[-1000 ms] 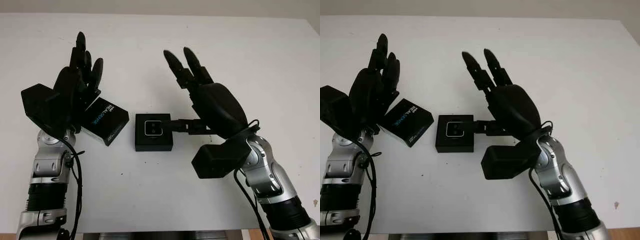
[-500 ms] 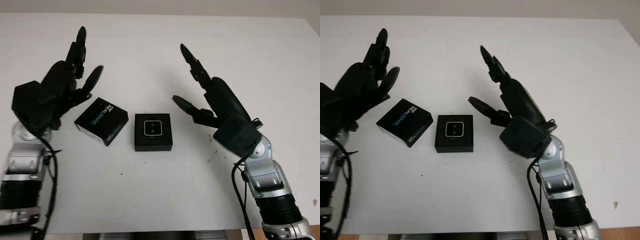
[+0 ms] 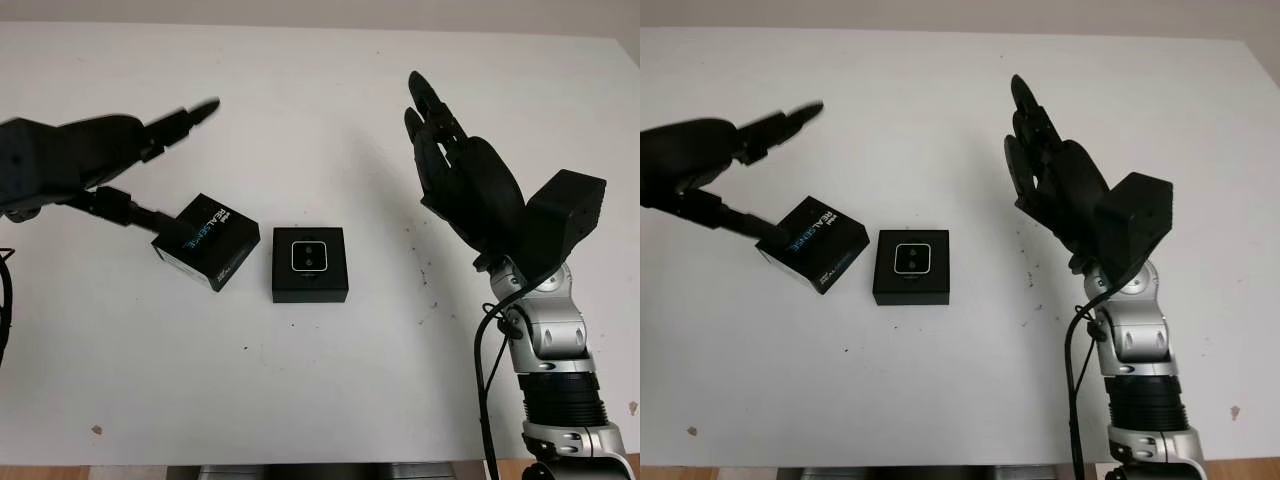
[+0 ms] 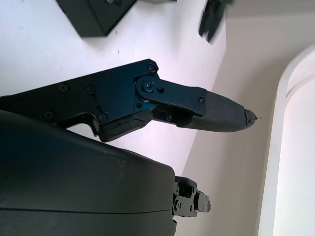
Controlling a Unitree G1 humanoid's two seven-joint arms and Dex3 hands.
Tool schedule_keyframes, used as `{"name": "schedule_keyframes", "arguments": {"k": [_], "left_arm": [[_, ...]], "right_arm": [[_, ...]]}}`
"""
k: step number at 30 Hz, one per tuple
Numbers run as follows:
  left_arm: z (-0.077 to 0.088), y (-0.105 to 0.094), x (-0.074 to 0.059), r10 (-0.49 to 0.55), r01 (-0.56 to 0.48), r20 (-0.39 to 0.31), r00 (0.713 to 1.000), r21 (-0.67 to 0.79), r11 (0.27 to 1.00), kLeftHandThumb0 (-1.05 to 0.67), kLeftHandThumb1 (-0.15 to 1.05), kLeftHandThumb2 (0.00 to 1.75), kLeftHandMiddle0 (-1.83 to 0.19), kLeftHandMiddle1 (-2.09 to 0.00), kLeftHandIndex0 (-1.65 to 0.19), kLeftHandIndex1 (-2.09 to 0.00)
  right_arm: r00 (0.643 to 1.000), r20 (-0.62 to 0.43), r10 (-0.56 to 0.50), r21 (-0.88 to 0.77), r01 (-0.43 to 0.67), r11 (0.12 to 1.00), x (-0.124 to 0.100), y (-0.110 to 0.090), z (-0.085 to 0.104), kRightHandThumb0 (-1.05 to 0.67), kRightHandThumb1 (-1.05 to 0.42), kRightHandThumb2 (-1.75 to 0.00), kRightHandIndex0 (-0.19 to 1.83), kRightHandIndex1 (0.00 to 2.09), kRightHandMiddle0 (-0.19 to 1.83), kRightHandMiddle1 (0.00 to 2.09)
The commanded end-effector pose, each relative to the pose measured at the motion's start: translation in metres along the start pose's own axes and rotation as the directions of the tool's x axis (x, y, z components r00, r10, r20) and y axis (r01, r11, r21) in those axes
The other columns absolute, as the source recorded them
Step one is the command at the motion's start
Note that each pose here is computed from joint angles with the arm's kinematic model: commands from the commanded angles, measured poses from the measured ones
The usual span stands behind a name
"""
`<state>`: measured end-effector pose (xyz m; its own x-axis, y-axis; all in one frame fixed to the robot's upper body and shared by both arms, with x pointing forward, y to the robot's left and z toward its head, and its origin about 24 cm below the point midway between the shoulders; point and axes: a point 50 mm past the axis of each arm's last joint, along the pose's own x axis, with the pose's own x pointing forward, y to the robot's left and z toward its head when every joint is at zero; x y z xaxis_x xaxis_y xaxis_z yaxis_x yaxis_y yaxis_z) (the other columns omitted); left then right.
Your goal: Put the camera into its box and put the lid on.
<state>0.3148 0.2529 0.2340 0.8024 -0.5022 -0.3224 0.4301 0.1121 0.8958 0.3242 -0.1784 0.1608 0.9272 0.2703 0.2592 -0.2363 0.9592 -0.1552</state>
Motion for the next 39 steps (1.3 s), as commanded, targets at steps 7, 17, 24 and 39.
{"name": "schedule_keyframes", "arguments": {"k": [7,17,24,39], "left_arm": [[0.012,-0.012,0.009,-0.143,0.155,-0.064,0.988,0.275,0.949,-0.83,0.82,0.04,0.19,0.0,0.19,0.0],[0.006,-0.027,0.028,-0.123,0.128,-0.037,0.992,0.323,0.938,-0.8,0.83,0.05,0.19,0.0,0.19,0.0],[0.002,-0.029,0.037,-0.047,0.037,0.02,0.999,0.346,0.938,-0.81,0.86,0.06,0.19,0.0,0.19,0.0],[0.0,-0.043,0.041,0.083,-0.149,0.211,0.974,0.318,0.936,-0.42,0.95,0.05,-0.29,-1.03,-0.33,-0.65]], "right_arm": [[1.0,0.013,0.01,-0.02,-0.01,1.0,-0.002,-0.01,0.009,-0.73,-1.05,-0.71,-0.19,0.0,-0.19,0.0],[1.0,0.014,0.016,-0.046,-0.015,0.999,-0.007,-0.012,0.007,-0.71,-1.05,-0.74,-0.19,0.0,-0.19,0.0],[1.0,-0.008,0.008,-0.053,-0.009,0.999,-0.011,-0.011,0.006,-0.72,-1.05,-0.74,-0.19,0.0,-0.19,0.01],[1.0,-0.02,0.007,-0.076,-0.009,0.997,-0.015,-0.012,0.005,-0.7,-1.05,-0.76,-0.19,0.0,-0.19,0.01]]}}
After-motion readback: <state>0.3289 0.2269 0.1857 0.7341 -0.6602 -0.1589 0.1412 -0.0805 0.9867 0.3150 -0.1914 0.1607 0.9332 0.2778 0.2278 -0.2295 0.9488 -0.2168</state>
